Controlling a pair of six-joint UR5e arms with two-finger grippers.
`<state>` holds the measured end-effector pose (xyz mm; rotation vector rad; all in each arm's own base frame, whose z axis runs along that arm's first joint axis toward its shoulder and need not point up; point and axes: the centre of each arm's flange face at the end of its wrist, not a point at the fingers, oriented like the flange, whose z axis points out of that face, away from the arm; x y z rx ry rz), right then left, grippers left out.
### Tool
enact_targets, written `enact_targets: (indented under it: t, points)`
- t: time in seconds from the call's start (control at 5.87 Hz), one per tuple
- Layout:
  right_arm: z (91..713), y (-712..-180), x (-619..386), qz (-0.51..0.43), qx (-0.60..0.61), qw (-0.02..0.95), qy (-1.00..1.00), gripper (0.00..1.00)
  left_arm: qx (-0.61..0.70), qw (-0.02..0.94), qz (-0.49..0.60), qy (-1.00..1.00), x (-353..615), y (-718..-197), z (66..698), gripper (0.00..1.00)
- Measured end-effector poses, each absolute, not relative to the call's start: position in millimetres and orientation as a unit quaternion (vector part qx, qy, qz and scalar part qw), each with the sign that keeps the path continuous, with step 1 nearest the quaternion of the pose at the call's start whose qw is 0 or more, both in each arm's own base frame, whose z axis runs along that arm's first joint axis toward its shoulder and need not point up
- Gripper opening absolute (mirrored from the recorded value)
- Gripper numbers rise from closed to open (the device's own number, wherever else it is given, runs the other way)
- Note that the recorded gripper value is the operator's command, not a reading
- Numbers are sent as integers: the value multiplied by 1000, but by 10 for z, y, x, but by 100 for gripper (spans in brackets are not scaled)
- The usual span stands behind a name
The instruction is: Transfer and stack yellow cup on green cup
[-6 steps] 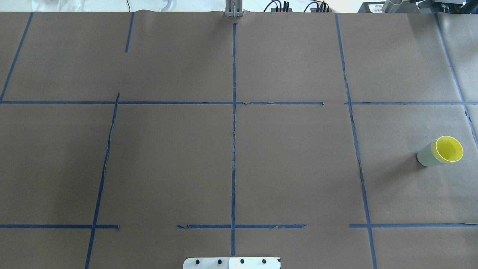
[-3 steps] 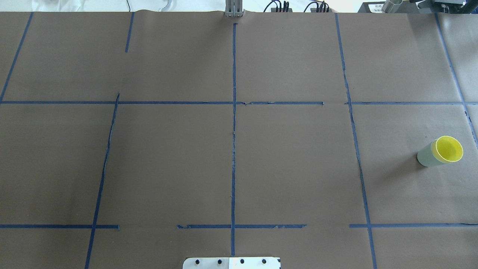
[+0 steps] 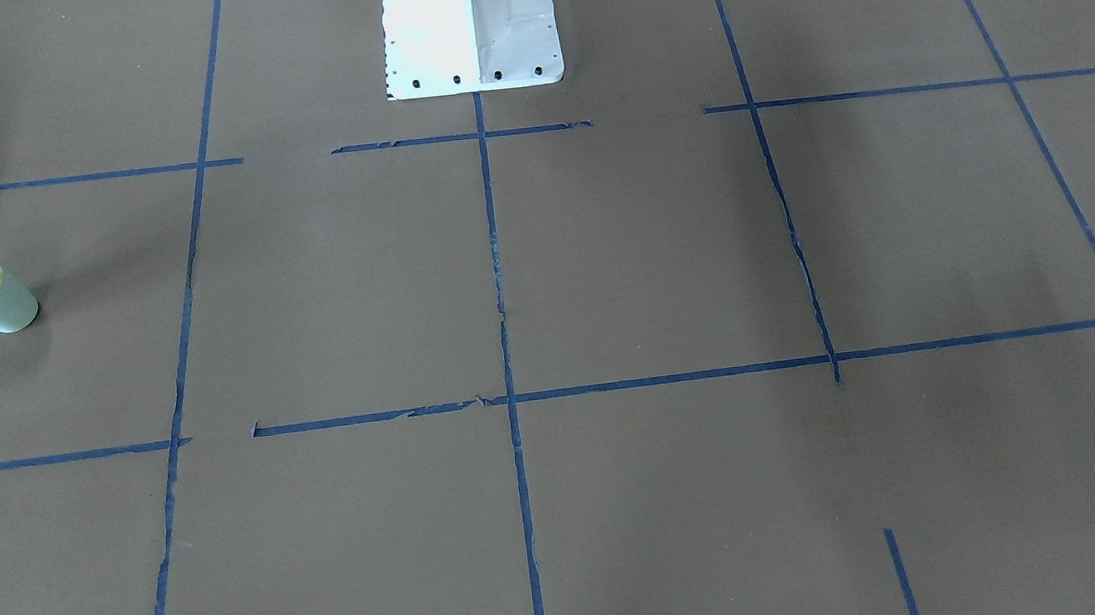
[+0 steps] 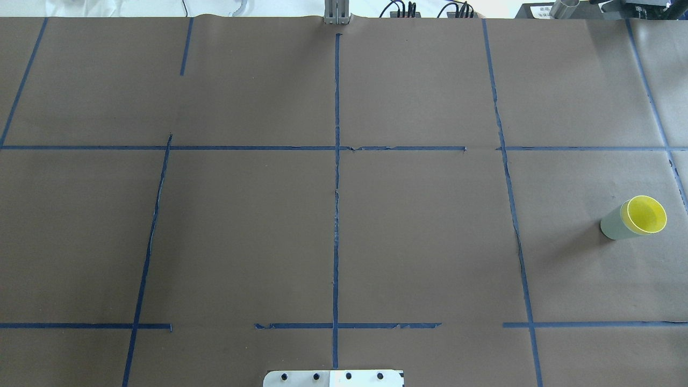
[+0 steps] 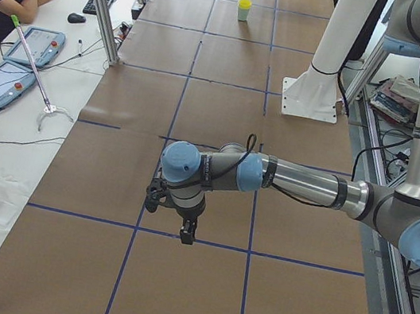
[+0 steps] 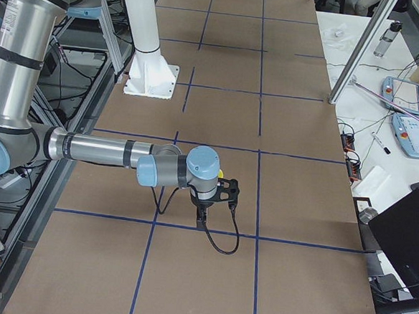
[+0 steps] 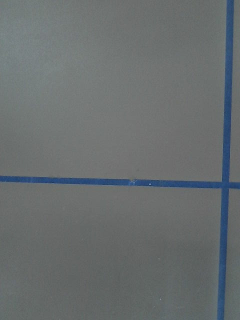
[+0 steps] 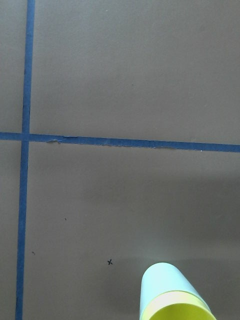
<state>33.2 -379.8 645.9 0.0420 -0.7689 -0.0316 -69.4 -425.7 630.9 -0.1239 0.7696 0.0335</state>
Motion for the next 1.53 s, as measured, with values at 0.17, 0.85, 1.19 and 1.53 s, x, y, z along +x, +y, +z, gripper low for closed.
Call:
enact_targets:
  t: [0.17, 0.85, 1.19, 1.53]
  points:
    - [6477, -3782, 330, -18, 19, 929, -368, 100, -62, 928, 15, 368, -697, -4255, 6316, 100]
    - [6428, -3762, 249, -16, 7, 919, -395, 100, -51, 928, 24, 369, -653, -4248, 6333, 100]
    - [6329, -3782, 97, -47, 10, 910, -411, 100, -48, 926, 15, 373, -645, -4248, 6334, 100]
    - [6274, -3782, 23, -97, 21, 908, -407, 100, -48, 926, 13, 374, -640, -4240, 6386, 100]
